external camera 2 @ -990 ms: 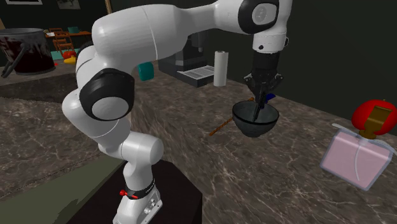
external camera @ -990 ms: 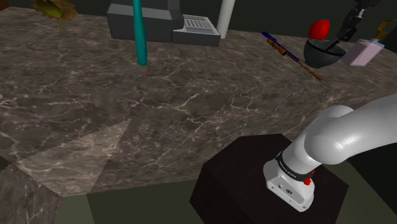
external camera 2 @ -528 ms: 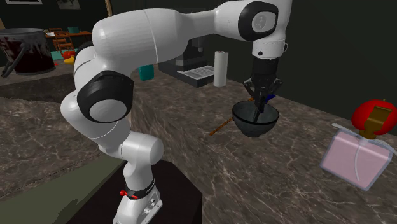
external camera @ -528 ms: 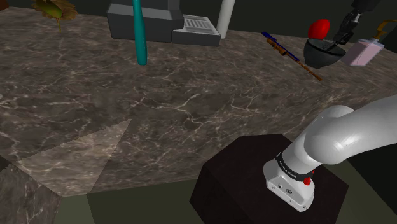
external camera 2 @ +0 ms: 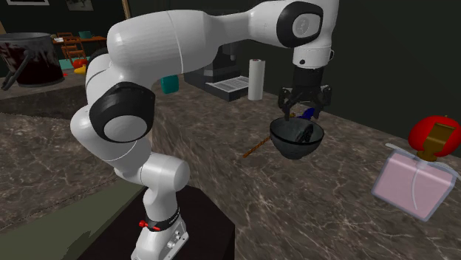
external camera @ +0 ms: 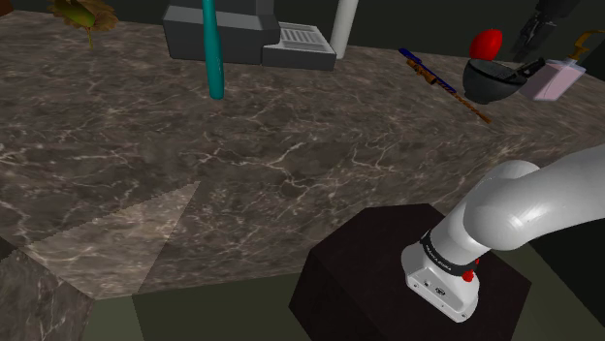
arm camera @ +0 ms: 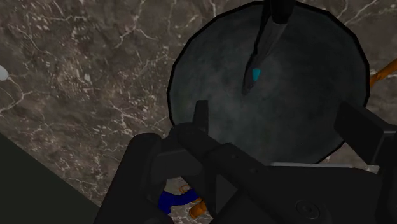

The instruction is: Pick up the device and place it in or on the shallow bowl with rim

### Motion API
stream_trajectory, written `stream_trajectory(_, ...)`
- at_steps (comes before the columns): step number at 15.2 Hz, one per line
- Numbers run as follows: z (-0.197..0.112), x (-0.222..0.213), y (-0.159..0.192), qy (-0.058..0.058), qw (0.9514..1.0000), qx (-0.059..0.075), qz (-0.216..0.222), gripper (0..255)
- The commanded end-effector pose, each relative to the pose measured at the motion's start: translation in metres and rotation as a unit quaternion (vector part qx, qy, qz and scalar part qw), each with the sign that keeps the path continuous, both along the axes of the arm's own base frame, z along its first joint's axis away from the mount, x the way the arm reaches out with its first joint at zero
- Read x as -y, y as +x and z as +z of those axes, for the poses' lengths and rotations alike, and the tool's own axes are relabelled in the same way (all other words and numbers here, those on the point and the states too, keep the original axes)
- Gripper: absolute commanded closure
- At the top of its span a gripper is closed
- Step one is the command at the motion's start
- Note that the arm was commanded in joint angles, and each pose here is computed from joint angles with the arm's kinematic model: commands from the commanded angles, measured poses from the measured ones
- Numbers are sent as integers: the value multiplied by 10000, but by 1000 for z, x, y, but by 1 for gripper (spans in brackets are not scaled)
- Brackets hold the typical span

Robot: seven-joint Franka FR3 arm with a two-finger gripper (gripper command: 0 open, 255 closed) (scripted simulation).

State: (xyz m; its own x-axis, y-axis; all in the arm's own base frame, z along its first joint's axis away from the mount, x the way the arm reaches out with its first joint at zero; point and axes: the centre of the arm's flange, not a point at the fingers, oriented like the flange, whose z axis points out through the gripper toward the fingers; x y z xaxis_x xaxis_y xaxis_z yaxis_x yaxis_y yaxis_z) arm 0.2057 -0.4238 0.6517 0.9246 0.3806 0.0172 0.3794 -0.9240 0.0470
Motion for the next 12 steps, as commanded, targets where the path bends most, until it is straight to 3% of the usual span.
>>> stream_trajectory(1, 0, 0, 0, 0, 10000, 0, 0, 0)
stream_trajectory(5, 50, -2, -2, 0, 10000, 0, 0, 0)
stream_trajectory(12, 50, -2, -2, 0, 10000, 0, 0, 0)
